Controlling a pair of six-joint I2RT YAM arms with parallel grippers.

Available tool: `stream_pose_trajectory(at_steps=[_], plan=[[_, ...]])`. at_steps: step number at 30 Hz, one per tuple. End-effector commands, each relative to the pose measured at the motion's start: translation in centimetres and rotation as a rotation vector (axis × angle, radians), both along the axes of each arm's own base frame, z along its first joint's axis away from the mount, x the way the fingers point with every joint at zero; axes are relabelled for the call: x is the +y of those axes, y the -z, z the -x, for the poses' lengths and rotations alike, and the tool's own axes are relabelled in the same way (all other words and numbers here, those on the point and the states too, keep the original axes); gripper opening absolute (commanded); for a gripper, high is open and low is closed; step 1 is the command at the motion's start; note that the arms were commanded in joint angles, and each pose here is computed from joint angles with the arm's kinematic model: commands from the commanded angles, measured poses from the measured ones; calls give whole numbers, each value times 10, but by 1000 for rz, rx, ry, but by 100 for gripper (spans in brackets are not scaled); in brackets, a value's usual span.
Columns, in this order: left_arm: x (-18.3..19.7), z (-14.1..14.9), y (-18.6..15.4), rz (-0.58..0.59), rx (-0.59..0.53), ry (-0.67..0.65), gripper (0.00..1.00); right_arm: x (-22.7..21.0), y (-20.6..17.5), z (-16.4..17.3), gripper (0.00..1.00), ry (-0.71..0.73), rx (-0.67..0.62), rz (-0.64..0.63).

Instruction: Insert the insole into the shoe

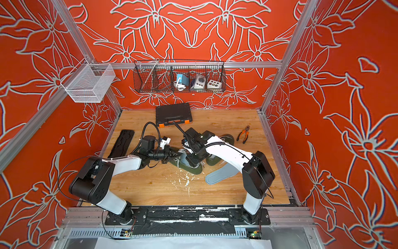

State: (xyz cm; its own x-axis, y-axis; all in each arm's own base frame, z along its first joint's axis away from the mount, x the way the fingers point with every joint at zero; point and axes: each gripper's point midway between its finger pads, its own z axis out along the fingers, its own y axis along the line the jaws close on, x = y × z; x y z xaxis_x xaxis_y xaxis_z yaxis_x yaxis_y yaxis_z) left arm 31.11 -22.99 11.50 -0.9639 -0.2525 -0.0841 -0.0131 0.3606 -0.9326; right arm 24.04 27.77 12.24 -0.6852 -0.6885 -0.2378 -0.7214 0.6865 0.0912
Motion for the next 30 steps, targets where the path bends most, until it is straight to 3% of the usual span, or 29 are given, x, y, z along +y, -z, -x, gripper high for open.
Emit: stream_pose_trajectory(at_steps=[1, 6, 13, 20, 30], plan=[[-4, -6, -21, 22, -67, 5, 0, -11, -1, 2, 70, 90, 0, 19], [-3, -7, -20, 11, -68, -4, 0, -20, -9, 1, 66, 313, -9, -30], [-3, -7, -20, 5, -71, -2, 0, -20, -12, 4, 52, 599, -13, -255], [-2, -5, -18, -2, -69, -2, 0, -10, -7, 5, 41, 639, 32, -354], [-3, -3, -20, -2, -73, 0, 0, -6, 11, 3, 30, 671, 66, -346]])
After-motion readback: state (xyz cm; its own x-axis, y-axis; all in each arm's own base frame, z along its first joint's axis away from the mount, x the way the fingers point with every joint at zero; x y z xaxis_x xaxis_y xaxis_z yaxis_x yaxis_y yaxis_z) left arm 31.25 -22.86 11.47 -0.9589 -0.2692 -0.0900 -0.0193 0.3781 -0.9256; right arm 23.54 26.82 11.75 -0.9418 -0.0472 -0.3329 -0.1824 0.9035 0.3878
